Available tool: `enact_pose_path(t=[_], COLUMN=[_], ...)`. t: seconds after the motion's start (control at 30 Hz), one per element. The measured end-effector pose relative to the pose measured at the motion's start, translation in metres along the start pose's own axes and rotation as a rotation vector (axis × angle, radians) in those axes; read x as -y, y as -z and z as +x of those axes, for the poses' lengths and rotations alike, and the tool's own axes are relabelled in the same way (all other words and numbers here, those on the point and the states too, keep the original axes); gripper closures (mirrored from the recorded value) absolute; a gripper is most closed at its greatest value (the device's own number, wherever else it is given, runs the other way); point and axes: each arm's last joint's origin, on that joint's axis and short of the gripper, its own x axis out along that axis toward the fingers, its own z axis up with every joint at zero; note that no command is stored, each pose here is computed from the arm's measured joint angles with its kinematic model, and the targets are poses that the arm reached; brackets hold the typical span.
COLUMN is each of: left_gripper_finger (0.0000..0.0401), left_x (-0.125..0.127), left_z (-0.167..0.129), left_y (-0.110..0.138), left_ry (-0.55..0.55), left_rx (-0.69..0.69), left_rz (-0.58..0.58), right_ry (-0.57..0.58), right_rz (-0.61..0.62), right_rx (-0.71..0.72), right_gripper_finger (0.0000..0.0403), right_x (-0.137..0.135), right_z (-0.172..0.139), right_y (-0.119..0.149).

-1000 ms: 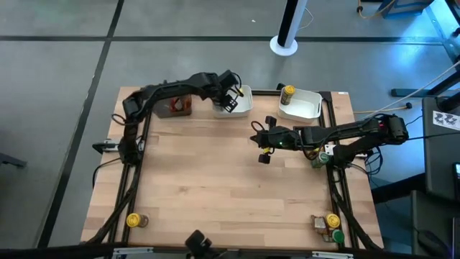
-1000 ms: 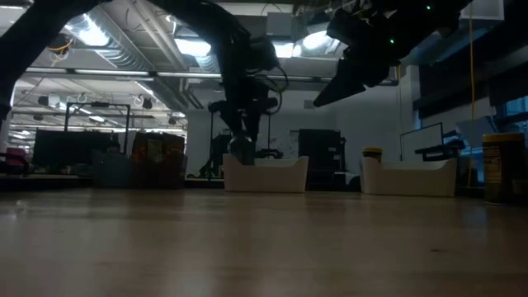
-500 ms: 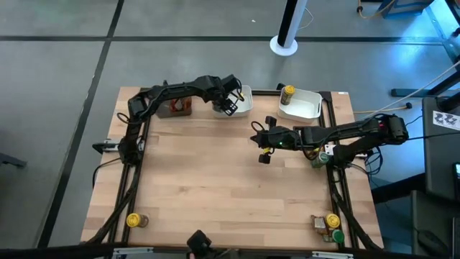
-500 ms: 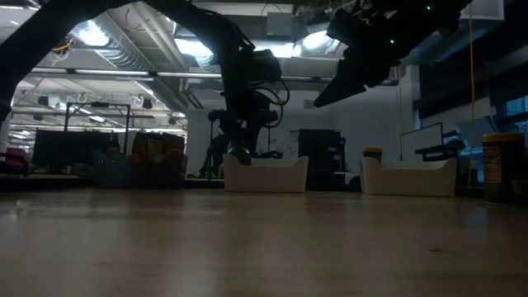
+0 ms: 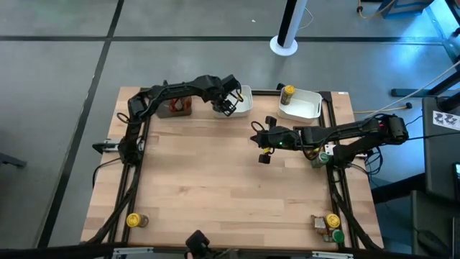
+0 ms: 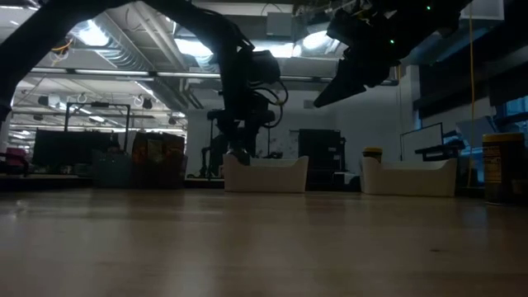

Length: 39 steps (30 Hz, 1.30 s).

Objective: Sort spices by type
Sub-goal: Put the bottom left green seasoning bottle into the left white bin, then put the bottom left yellow seasoning bottle into the right white bin

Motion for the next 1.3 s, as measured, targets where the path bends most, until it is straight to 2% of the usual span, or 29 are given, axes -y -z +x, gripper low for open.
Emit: enact_pose_path(t=[0.33,0.63,1.0,1.3], left_gripper_finger=[0.0169,0.0169,0.0169,0.0168], left_x=[-0.005,-0.004,0.026,0.064], left_z=[-0.030,-0.090,-0.186,-0.230], left_y=[-0.010,-0.007,0.035,0.080], left_ry=[0.022,0.065,0.194,0.297], left_rx=[0.075,0.202,0.346,0.353], left_rz=[-0.011,0.045,0.198,0.345], right_ry=[0.000,0.000,-0.001,-0.001], right_rz=[0.000,0.000,0.006,0.002], right_rx=[0.001,0.001,0.001,0.001], right_gripper_finger=[0.0386,0.0386,0.0386,0.0386], right_x=[0.000,0.000,0.000,0.000], right_z=[0.000,0.000,0.000,0.000], right_y=[0.000,0.000,0.000,0.000])
